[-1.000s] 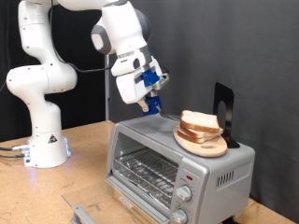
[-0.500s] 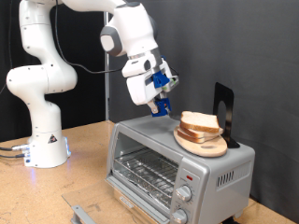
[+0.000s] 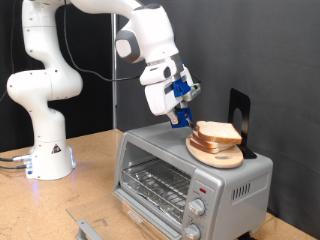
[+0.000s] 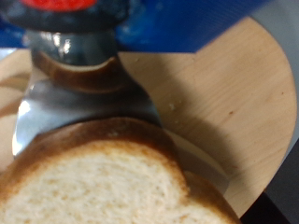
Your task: Make a piece of toast with the oven
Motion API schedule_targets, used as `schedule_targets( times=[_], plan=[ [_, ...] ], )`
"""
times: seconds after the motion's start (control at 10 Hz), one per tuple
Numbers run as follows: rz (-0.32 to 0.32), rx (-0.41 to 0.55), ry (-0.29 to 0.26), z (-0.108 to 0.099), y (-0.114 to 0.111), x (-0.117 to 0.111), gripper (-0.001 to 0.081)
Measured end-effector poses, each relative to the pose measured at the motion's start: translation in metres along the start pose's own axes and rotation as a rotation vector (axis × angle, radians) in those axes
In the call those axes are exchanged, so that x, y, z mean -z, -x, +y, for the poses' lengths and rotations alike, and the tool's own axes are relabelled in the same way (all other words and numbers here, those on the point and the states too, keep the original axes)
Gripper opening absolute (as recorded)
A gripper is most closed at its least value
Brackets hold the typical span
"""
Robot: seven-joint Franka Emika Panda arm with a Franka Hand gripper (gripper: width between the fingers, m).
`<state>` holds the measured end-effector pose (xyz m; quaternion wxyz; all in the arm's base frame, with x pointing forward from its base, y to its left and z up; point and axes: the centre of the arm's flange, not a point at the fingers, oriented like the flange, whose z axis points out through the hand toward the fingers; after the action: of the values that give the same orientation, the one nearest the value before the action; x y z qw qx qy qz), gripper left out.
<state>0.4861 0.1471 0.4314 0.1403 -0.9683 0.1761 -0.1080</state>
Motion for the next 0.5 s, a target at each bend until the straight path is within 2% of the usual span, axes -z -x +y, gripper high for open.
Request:
schedule_targets(
  times=[0.1,0.5],
  plan=[
    [0.009,-0.002,-0.009,-0.0006,-0.001,0.0003,0.0365],
    [0.041,0.001,-0.098,0.0049,-0.0043,0.0098,0.0365]
  ],
)
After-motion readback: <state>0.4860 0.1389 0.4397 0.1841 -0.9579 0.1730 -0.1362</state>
